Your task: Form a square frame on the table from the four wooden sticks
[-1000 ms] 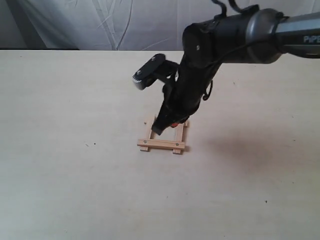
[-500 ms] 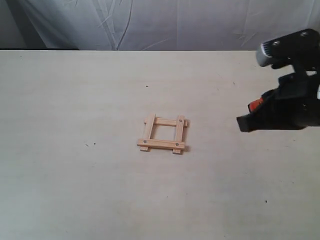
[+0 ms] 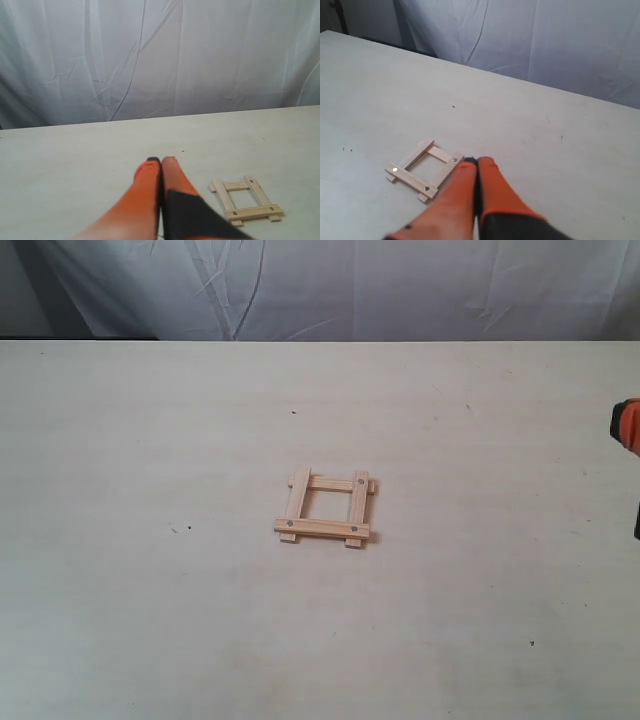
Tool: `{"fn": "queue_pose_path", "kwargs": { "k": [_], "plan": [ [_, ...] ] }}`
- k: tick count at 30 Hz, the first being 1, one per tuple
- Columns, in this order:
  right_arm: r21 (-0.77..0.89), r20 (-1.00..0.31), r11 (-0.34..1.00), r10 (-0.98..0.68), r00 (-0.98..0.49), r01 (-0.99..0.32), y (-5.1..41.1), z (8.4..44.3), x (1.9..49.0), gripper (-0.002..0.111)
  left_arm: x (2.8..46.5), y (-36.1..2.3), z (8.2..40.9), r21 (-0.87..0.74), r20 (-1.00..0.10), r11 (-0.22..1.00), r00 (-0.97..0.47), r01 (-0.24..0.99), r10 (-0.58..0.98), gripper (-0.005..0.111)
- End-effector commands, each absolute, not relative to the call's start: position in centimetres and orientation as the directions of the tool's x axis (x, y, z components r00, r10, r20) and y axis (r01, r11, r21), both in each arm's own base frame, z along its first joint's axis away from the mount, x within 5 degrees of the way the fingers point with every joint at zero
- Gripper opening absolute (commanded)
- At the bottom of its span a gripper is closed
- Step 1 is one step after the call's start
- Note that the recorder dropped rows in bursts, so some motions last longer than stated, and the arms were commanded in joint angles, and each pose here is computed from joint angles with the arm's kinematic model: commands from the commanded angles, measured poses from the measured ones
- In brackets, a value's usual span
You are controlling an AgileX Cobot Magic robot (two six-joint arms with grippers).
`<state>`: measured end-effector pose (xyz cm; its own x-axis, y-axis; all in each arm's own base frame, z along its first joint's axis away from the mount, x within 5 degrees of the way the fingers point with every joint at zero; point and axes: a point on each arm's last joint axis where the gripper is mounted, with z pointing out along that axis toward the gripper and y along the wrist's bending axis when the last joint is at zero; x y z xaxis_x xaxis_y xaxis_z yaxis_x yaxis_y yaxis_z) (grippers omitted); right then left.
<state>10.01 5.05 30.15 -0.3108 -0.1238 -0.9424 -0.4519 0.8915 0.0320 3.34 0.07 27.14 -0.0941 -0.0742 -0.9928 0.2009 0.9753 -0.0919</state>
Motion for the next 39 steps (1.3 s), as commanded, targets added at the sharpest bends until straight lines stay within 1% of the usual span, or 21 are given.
{"fn": "queue_pose_path", "kwargs": {
  "k": [1,5,8,13,18,23,27,31,39],
  "plan": [
    [0.033,-0.952,0.894,-0.108,-0.286,-0.447,4.7,30.3,9.5,0.0,3.3,0.0,27.1,-0.097,-0.993,0.974,-0.084,0.205,-0.081,0.0],
    [0.037,-0.962,0.902,-0.085,-0.259,-0.43,4.3,29.9,8.9,0.0,3.3,0.0,27.2,-0.095,-0.993,0.974,-0.083,0.205,-0.08,0.0],
    [0.066,-0.965,0.931,-0.032,-0.261,-0.358,3.4,28.6,8.5,0.0,3.3,0.0,27.2,-0.095,-0.993,0.974,-0.083,0.205,-0.08,0.0],
    [0.074,-0.967,0.972,0.015,-0.255,-0.223,1.9,25.3,7.5,0.0,3.3,0.0,27.2,-0.095,-0.993,0.974,-0.083,0.205,-0.08,0.0],
    [0.043,-0.973,0.985,0.004,-0.233,-0.164,1.2,21.9,6.1,0.0,3.3,0.0,27.2,-0.095,-0.993,0.974,-0.083,0.205,-0.08,0.0],
    [-0.01,-0.982,0.992,-0.034,-0.188,-0.125,0.8,19.9,5.3,0.0,3.3,0.0,27.2,-0.095,-0.993,0.974,-0.083,0.205,-0.08,0.0],
    [-0.012,-0.971,0.994,-0.037,-0.236,-0.106,0.7,18.5,5.3,0.0,3.3,0.0,27.2,-0.095,-0.993,0.974,-0.081,0.205,-0.08,0.0],
    [-0.01,-0.961,0.994,-0.04,-0.273,-0.109,0.7,18.0,5.3,0.0,3.3,0.1,27.2,-0.089,-0.994,0.975,-0.079,0.203,-0.074,0.0],
    [0.031,-0.961,0.995,0.003,-0.277,-0.099,0.7,18.0,5.3,0.0,3.3,0.1,27.2,-0.089,-0.994,0.975,-0.079,0.203,-0.074,0.0]
  ]
}}
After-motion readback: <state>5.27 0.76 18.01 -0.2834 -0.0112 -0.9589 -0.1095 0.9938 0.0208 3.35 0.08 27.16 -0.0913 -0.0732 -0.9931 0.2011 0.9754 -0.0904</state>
